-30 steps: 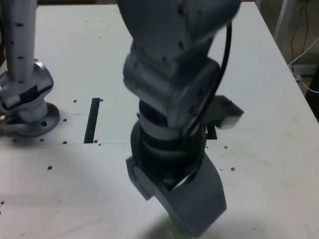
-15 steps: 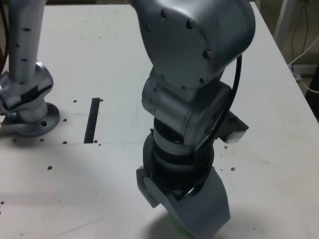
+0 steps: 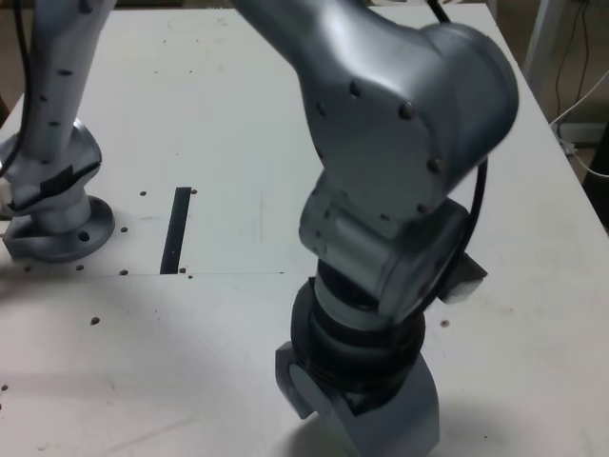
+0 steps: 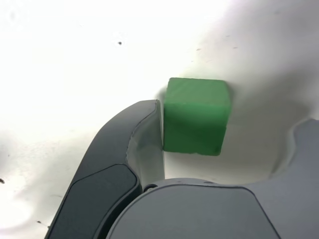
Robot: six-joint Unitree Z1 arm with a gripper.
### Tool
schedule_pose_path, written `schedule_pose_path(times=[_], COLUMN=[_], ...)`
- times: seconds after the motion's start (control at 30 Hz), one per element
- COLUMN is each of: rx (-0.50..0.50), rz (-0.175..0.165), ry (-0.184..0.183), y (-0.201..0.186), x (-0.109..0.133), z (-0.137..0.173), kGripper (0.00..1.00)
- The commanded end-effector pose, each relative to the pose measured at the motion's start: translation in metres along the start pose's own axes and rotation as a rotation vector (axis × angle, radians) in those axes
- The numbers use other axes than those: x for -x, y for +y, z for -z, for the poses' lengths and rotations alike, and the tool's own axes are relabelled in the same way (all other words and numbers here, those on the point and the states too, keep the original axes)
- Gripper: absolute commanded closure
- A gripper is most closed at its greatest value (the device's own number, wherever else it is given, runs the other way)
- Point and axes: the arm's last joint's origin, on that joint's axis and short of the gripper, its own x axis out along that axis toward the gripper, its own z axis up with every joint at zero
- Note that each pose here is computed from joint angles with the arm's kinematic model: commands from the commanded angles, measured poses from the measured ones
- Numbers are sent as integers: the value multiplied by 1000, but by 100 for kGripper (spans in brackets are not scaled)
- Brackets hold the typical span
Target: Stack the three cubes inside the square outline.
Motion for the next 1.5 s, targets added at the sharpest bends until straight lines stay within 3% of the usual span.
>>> schedule_pose_path(times=[0.0, 0.1, 0.2, 0.87, 1.03, 1.27, 1.47], rx=[-1, -2, -4, -7, 22, 149, 302], rz=[1, -2, -3, 7, -19, -46, -11], ry=[11, 15, 18, 38, 39, 1, -3], y=[1, 1, 2, 1, 8, 55, 109], x=[-4, -6, -7, -5, 19, 82, 103], z=[-3, -5, -6, -6, 11, 65, 113], kGripper=[58, 71, 78, 78, 78, 78, 78])
